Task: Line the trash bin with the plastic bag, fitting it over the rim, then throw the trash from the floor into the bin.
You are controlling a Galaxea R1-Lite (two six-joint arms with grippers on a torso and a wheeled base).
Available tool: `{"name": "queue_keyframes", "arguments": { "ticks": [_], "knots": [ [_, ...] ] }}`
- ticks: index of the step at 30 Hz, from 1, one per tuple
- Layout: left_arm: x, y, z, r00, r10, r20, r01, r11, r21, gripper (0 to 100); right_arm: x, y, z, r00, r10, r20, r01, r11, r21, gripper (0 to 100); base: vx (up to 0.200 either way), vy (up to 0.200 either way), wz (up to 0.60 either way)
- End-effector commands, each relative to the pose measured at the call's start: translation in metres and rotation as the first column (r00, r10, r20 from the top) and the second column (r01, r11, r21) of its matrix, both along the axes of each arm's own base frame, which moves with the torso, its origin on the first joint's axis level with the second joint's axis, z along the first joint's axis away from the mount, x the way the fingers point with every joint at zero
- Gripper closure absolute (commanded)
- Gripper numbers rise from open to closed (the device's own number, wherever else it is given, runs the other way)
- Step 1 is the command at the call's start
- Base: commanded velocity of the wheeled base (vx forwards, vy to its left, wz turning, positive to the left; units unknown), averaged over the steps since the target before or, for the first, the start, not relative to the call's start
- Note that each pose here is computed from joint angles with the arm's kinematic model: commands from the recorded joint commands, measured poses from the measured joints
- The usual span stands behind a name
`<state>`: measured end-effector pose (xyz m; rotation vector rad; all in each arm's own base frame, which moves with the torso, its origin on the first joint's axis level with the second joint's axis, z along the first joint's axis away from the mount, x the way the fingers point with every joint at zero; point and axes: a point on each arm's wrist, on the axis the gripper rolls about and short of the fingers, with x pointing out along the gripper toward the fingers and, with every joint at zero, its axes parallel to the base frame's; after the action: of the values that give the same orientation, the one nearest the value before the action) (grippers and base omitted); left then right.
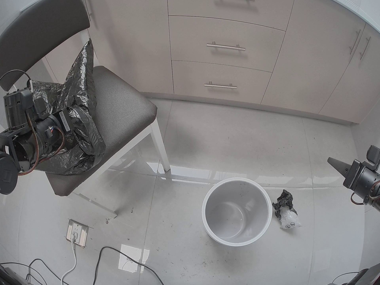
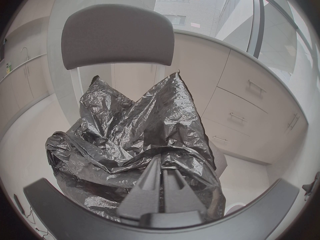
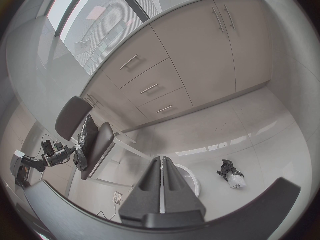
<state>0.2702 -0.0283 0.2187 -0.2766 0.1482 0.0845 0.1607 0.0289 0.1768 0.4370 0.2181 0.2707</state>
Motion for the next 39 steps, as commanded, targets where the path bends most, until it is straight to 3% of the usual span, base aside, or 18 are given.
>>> {"name": "queue_keyframes", "arguments": {
  "ticks": [1,7,13,15,17,20,21,22,26,29,33,39],
  "knots": [
    [0.005,0.000,-0.008,1.000,0.000,-0.030,0.000,1.000,0.012,0,0.003,0.000,-0.004,1.000,-0.001,-0.024,0.001,1.000,-0.001,100,0.000,0.000,0.00],
    [0.011,-0.003,-0.023,0.997,-0.010,-0.083,0.012,1.000,0.028,0,0.002,0.001,-0.006,1.000,0.005,-0.010,-0.005,1.000,-0.007,100,0.000,0.000,0.00],
    [0.024,-0.003,-0.027,0.999,-0.028,-0.045,0.035,0.986,0.165,0,0.004,0.001,-0.005,1.000,0.002,-0.004,-0.002,1.000,-0.007,100,0.000,0.000,0.00],
    [0.026,-0.003,-0.025,0.999,-0.043,-0.021,0.047,0.969,0.242,0,0.004,0.001,-0.005,1.000,0.002,-0.002,-0.002,1.000,-0.005,100,0.000,0.000,0.00],
    [0.026,-0.003,-0.024,0.998,-0.067,-0.016,0.069,0.942,0.327,0,0.004,0.001,-0.004,1.000,0.002,-0.001,-0.002,1.000,-0.002,100,0.000,0.000,0.00],
    [0.025,-0.003,-0.019,0.990,-0.142,-0.013,0.131,0.871,0.473,0,0.004,0.001,-0.005,1.000,0.001,-0.004,-0.001,1.000,0.001,100,0.000,0.000,0.00],
    [0.025,0.002,-0.015,0.984,-0.175,-0.013,0.154,0.822,0.548,0,0.004,0.001,-0.005,1.000,0.001,-0.005,-0.001,1.000,0.001,100,0.000,0.000,0.00],
    [0.025,0.004,-0.013,0.982,-0.191,-0.011,0.162,0.801,0.577,0,0.004,0.001,-0.005,1.000,0.001,-0.005,-0.001,1.000,0.001,100,0.000,0.000,0.00],
    [0.033,0.017,-0.002,0.967,-0.253,-0.015,0.182,0.654,0.735,0,0.005,0.001,-0.005,1.000,0.001,-0.007,-0.001,1.000,0.001,100,0.000,0.000,0.00],
    [0.036,0.020,0.002,0.965,-0.262,-0.024,0.180,0.594,0.784,0,0.005,0.001,-0.005,1.000,0.001,-0.005,-0.001,1.000,0.001,100,0.000,0.000,0.00],
    [0.033,0.020,0.006,0.963,-0.265,-0.059,0.205,0.565,0.800,0,0.005,0.001,-0.005,1.000,0.001,-0.005,-0.001,1.000,0.001,100,0.000,0.000,0.00],
    [0.024,0.020,0.010,0.963,-0.265,-0.055,0.201,0.562,0.802,0,0.005,0.001,-0.005,1.000,0.001,-0.005,-0.001,1.000,0.001,100,0.000,0.000,0.00]
  ]
}}
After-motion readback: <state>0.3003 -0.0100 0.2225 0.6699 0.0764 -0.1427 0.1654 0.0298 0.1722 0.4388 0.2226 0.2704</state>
